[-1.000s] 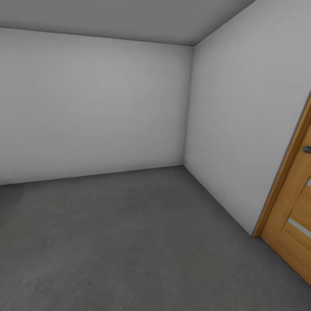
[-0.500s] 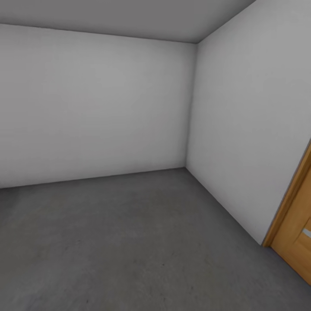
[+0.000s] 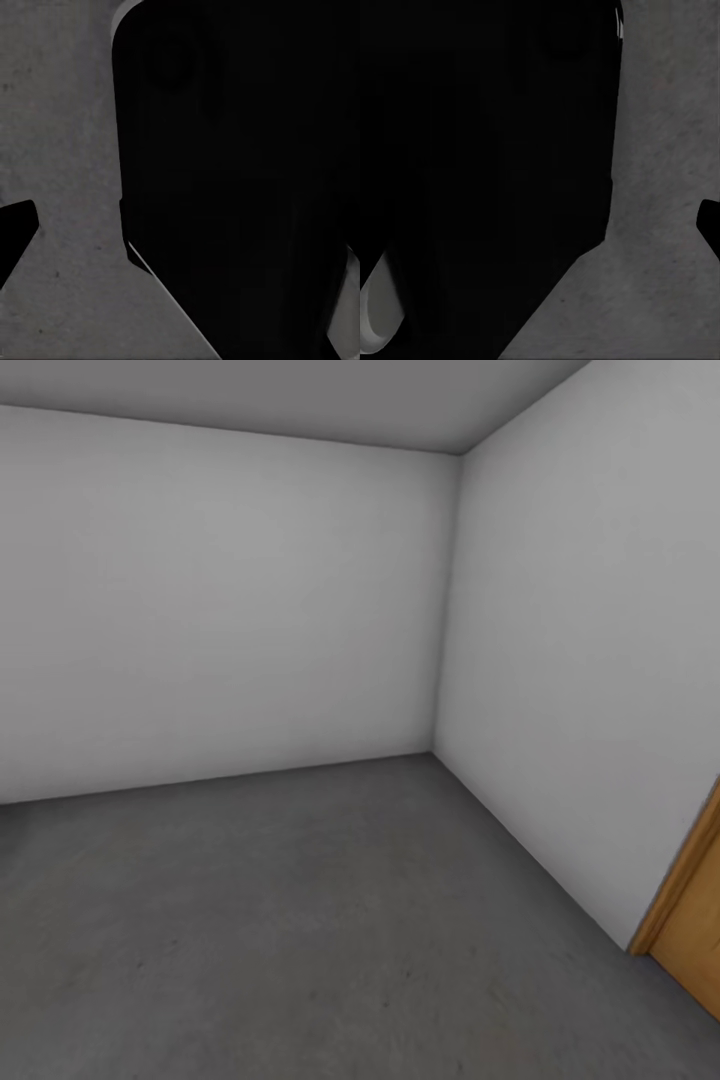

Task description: Move the two storage containers from the living room to the garage. In the garage, place one container on the floor and stack the other container on top of it (either order is fine).

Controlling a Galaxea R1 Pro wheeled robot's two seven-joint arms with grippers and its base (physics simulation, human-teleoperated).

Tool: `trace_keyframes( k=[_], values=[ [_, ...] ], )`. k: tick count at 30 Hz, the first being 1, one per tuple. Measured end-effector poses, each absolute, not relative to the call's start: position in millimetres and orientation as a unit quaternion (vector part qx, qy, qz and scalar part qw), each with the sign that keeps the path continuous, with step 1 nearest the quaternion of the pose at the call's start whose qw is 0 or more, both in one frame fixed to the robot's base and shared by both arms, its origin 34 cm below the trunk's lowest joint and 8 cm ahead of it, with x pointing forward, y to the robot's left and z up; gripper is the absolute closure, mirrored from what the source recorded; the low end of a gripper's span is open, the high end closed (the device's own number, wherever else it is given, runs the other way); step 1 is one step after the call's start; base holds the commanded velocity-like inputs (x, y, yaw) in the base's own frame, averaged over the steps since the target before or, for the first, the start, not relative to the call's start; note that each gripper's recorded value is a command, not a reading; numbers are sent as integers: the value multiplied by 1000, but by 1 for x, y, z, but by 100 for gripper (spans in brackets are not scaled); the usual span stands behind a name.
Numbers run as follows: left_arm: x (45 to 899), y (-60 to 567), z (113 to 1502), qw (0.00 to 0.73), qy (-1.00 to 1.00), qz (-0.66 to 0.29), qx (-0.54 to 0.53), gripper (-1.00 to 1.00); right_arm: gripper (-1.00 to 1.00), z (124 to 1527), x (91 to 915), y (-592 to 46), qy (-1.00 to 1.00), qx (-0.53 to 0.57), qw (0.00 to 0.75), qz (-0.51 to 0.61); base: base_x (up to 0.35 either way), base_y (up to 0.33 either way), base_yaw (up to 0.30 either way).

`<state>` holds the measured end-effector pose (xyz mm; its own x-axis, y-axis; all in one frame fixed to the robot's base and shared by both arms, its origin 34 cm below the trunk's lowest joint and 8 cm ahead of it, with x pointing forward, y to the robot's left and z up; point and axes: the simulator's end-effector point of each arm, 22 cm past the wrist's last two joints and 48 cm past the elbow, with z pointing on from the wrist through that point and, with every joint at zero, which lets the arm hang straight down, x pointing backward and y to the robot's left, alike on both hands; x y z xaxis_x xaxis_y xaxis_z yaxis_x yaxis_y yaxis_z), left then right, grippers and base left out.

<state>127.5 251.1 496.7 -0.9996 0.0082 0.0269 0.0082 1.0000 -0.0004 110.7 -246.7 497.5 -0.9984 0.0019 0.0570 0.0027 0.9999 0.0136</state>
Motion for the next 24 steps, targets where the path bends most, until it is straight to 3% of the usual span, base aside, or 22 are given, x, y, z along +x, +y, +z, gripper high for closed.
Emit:
trace_keyframes(
  k=[24],
  values=[
    [128,251,497,13,-1000,0,-3,-100,-100,498,111,-246,-1000,-1,29,-7,289,78,-267]
  ],
)
